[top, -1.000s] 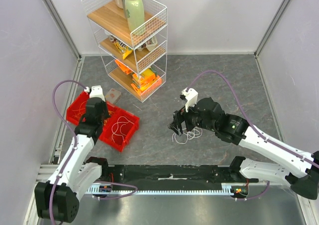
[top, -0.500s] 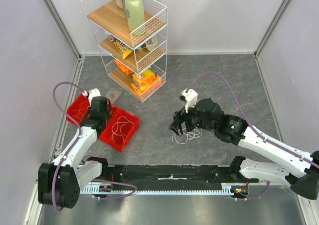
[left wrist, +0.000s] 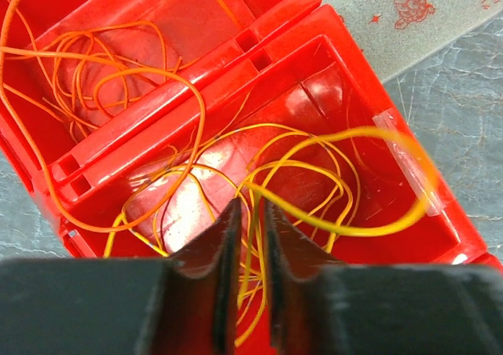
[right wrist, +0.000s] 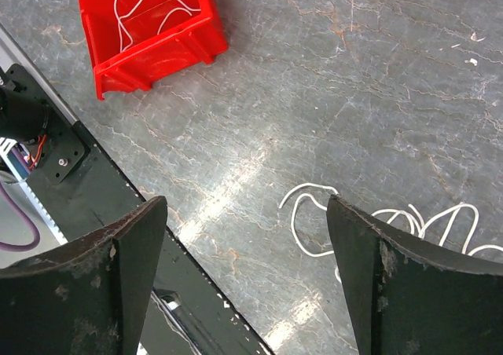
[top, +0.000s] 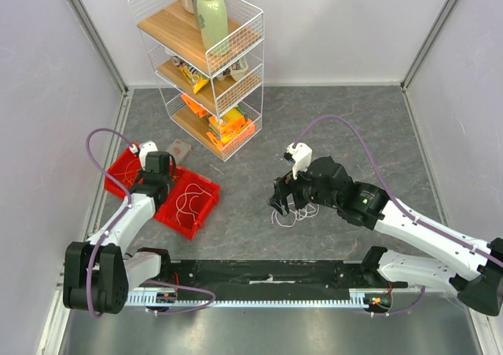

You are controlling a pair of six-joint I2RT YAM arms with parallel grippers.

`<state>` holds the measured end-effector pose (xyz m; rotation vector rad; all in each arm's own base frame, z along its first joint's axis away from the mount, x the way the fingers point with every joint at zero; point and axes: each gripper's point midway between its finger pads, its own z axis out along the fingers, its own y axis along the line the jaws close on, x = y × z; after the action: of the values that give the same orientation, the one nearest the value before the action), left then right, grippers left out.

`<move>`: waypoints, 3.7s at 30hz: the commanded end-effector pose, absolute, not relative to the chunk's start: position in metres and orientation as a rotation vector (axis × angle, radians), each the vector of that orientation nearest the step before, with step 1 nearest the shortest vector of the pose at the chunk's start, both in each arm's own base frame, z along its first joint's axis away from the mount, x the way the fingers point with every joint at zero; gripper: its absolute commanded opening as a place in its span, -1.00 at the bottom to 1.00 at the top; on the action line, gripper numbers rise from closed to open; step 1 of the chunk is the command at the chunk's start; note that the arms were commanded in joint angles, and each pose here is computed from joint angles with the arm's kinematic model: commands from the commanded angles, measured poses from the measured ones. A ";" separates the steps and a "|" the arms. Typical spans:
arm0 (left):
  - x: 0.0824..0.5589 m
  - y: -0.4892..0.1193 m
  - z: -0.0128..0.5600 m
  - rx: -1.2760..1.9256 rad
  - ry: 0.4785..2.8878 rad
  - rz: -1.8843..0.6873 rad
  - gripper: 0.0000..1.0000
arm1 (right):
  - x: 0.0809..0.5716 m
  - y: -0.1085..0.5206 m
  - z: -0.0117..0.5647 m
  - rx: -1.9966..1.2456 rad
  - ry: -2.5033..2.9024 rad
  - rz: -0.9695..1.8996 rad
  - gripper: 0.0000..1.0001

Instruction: Untangle the cables

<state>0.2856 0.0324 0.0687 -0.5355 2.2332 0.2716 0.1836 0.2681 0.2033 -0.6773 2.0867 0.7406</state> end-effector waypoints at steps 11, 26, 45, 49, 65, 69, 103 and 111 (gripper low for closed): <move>0.280 0.005 0.179 -0.514 2.044 -0.017 0.61 | 0.194 0.268 0.189 -0.637 2.093 0.723 0.80; 0.205 -0.220 0.239 0.190 1.846 -1.135 0.45 | 0.237 0.159 0.100 -0.021 2.361 0.375 0.59; 0.215 -0.381 0.113 0.801 2.017 -1.145 0.47 | 0.203 0.167 0.068 -0.220 2.405 0.563 0.29; 0.210 -0.397 0.090 0.841 2.048 -1.204 0.44 | 0.205 0.166 0.065 -0.206 2.412 0.543 0.30; 0.191 -0.376 0.189 0.817 1.896 -1.199 -0.96 | 0.213 0.169 0.101 -0.191 2.253 0.605 0.58; 0.166 -0.365 0.243 0.823 1.841 -1.317 -0.96 | 0.201 0.205 0.138 -0.402 2.071 0.858 0.78; 0.116 -0.202 0.457 0.438 1.448 -1.153 -0.96 | 0.257 0.207 0.072 -0.052 2.227 0.653 -0.16; 0.129 -0.148 0.470 0.267 1.446 -0.947 -0.96 | 0.248 0.215 0.069 -0.120 2.238 0.714 0.17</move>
<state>0.1100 -0.1746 0.4796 0.3455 1.3832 -1.1423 0.2494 0.2121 0.0692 -0.0652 2.2441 0.7009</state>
